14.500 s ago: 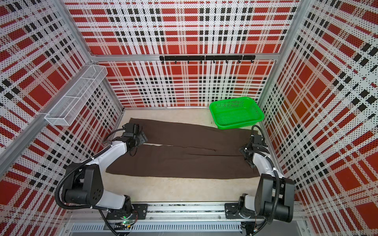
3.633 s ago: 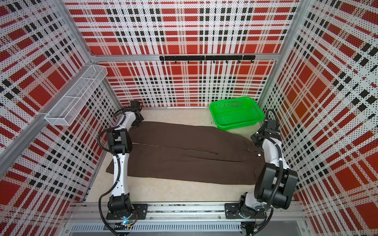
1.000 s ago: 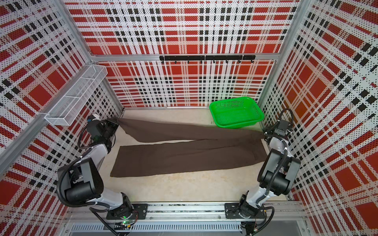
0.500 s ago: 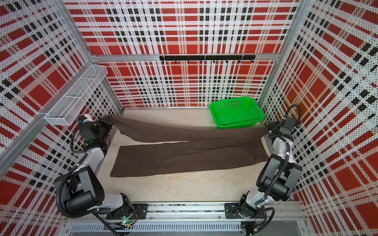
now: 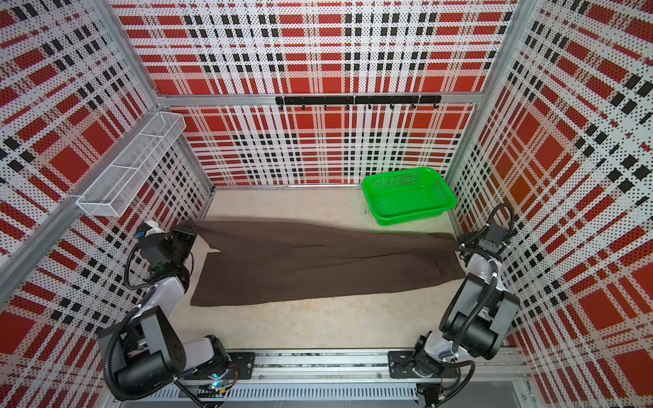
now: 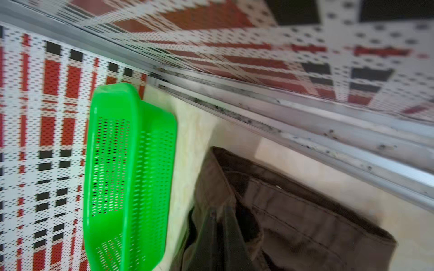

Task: Fold and stack the trousers
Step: Fold the trousers at the center of the table.

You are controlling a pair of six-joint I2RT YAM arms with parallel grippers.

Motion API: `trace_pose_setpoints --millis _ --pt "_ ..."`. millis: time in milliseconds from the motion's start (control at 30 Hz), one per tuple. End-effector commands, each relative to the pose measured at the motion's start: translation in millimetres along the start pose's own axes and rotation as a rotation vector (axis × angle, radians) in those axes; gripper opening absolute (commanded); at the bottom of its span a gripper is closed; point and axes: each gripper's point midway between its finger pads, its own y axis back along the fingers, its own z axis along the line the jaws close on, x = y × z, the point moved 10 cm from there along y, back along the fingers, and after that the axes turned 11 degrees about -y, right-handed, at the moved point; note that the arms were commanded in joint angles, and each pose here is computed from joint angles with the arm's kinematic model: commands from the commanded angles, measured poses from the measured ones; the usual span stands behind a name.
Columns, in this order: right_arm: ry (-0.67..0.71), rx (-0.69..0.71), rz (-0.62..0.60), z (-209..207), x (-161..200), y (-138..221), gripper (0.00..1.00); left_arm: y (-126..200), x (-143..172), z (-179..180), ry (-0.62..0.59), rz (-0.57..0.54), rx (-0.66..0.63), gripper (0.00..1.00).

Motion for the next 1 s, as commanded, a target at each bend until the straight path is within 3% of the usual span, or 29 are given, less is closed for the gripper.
trace_pose_setpoints --millis 0,433,967 --pt "0.003 -0.026 -0.09 -0.4 -12.9 15.7 0.0 15.9 -13.5 -0.9 -0.032 -0.093 0.028 0.0" --pt "0.016 0.053 -0.092 -19.3 -13.6 20.8 0.0 42.1 -7.6 12.0 -0.015 -0.111 -0.085 0.0" --pt "0.008 0.182 -0.086 -55.0 -8.9 5.3 0.0 72.1 16.1 46.3 0.052 -0.115 -0.396 0.0"
